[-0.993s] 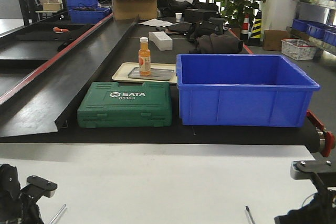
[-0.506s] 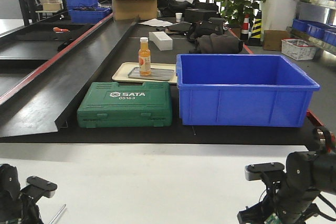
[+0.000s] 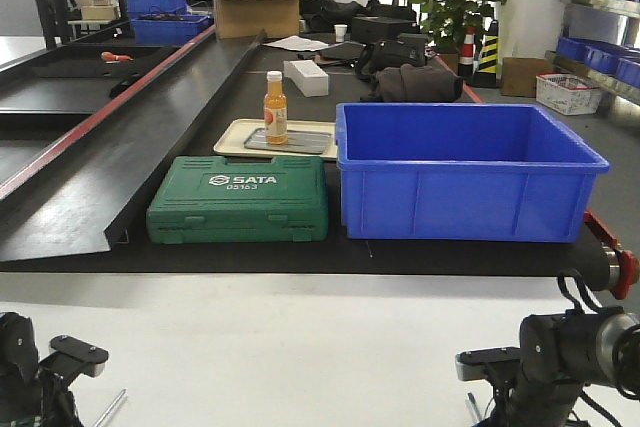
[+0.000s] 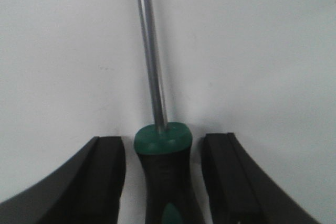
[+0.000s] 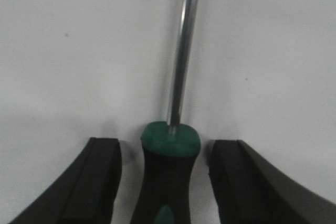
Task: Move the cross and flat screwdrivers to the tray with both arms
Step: 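Close left gripper on long screwdriver, right gripper on short screwdriver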
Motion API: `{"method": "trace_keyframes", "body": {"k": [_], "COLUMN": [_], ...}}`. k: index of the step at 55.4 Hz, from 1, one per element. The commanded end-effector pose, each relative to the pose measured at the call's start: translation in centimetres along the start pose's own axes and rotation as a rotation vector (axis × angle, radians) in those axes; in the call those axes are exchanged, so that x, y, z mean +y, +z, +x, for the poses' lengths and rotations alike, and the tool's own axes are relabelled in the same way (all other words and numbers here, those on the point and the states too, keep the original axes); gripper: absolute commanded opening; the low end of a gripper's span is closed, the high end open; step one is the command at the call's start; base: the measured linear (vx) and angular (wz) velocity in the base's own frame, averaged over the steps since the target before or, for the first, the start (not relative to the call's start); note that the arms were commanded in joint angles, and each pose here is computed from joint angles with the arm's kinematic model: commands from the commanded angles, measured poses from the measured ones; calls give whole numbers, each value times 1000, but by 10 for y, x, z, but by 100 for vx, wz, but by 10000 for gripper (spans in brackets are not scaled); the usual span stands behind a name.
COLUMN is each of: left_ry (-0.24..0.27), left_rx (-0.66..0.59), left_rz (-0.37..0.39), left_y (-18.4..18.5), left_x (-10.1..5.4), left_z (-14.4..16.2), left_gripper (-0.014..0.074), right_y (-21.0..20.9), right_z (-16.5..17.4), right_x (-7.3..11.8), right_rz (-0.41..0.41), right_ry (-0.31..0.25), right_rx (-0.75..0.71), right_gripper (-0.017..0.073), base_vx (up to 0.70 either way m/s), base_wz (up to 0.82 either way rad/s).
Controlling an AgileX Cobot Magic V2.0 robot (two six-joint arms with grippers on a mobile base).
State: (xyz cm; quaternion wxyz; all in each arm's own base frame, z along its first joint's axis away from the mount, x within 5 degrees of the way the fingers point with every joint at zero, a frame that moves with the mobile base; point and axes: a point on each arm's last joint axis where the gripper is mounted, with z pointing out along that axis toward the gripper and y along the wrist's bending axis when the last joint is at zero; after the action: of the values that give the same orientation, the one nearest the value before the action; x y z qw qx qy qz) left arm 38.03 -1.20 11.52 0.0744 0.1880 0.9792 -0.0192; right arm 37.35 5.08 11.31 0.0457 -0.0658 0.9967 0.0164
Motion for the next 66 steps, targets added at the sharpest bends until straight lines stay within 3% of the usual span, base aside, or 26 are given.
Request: {"method": "trace_keyframes", "body": {"k": [1, 10, 23, 33, 38, 42, 52, 66], "left_ry": [-18, -18, -29, -84, -93, -97, -102, -191], "left_rx": [-93, -92, -82, -61, -31, -14, -48, -329], "left_rz": [-26, -26, -17, 13, 42, 61, 88, 142], "left_y": [-25, -25, -25, -25, -24, -24, -34, -95], "left_x": [2, 2, 1, -2, -6, -9, -20, -38], "left_z": [-10, -10, -9, -8, -6, -5, -9, -25], "left_gripper": [454, 452, 384, 235, 106, -6, -6, -3], "right_y": [-17, -17, -17, -18, -20, -25, -55, -128], "right_z": [-7, -4, 0, 0, -1, -2, -6, -1], "right_x": [0, 0, 1, 1, 1, 1, 1, 4], "right_rz": [2, -1, -4, -5, -5, -5, -4, -10], "right_ry": [0, 14, 26, 27, 26, 23, -1, -10], "right_rx": [-50, -25, 19, 16, 9, -11, -129, -363], "right_gripper": [452, 393, 225, 76, -11, -13, -12, -9], "base_vx": [0, 0, 0, 0, 0, 0, 0, 0], "base_wz": [0, 0, 0, 0, 0, 0, 0, 0]}}
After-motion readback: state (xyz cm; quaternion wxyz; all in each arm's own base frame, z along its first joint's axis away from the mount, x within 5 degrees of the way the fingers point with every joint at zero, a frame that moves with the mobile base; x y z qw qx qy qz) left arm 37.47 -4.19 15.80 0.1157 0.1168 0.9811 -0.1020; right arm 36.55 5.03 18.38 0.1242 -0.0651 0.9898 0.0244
